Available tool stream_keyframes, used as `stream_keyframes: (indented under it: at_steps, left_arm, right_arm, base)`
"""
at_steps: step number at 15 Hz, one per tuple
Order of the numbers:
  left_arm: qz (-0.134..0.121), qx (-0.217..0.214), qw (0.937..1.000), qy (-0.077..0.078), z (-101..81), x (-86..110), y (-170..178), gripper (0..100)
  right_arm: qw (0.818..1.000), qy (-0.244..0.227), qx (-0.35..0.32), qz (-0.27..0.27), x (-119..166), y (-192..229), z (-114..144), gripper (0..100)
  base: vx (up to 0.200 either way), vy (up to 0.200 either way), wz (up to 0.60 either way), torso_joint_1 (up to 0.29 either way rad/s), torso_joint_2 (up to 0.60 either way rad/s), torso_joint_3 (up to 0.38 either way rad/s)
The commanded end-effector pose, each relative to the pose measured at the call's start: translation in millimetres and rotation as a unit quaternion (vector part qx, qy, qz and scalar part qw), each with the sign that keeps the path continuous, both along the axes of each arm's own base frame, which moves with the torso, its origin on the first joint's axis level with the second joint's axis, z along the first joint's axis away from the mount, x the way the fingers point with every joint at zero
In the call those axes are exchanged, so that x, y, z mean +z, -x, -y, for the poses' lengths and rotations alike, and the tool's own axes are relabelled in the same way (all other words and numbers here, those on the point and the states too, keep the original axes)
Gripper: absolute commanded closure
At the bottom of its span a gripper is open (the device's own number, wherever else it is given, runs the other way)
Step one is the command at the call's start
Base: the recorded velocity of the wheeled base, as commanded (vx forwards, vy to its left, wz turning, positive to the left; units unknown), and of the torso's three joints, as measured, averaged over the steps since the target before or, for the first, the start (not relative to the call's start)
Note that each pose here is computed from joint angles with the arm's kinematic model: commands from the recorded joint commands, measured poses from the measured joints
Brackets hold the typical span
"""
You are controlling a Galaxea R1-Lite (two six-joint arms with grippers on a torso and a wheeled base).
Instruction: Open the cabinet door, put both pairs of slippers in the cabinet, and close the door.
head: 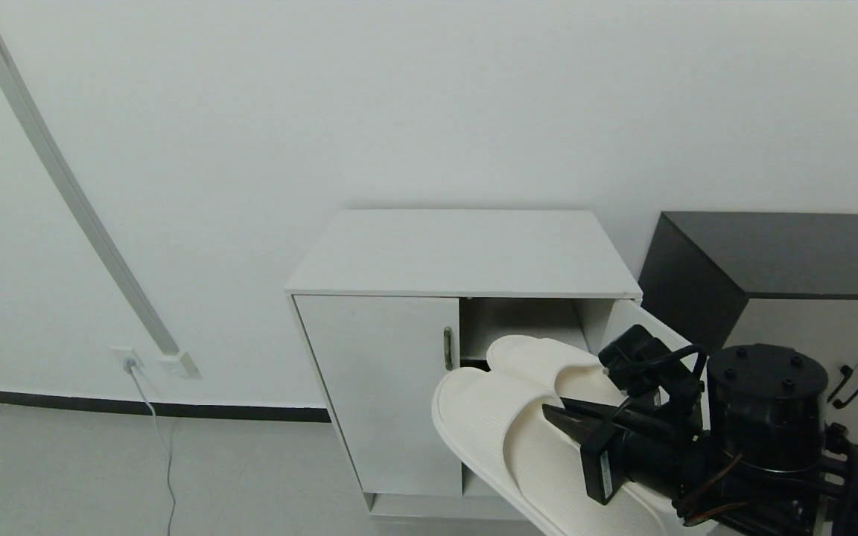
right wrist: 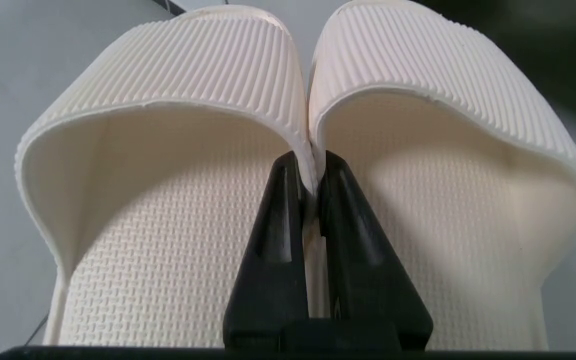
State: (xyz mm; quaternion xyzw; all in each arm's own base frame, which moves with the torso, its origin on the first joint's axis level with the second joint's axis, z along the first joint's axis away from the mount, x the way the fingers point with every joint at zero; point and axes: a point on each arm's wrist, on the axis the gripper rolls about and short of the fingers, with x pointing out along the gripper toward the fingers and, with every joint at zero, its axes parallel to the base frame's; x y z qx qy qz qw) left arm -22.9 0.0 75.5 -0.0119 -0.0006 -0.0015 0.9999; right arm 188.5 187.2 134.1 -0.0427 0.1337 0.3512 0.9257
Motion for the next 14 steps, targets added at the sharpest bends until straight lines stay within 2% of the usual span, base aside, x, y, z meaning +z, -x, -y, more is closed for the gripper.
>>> stream_keyframes:
  at_steps: [1, 12, 14]
  left_arm:
    - [-0.001, 0.0, 1.0, 0.0, 0.0, 0.0, -0.1, 100]
    - [-0.001, 0.0, 1.0, 0.0, 0.0, 0.0, -0.1, 100]
    - [-0.001, 0.001, 1.0, -0.003, 0.0, 0.0, -0.1, 100]
  right_arm:
    - [1.0, 0.003, 0.0, -0.003, -2.7, -0.9, -1.0, 100]
    - [1.0, 0.006, -0.002, -0.007, -7.9, -4.7, -3.6, 100]
    - [1.0, 0.006, -0.004, -0.006, -8.1, -5.1, -2.8, 100]
  base:
    - [0.0, 0.0, 0.0, -0.183, 0.43, 0.246]
    - [0.0, 0.0, 0.0, -0.216, 0.53, 0.314]
    - [0.0, 0.0, 0.0, -0.186, 0.52, 0.322]
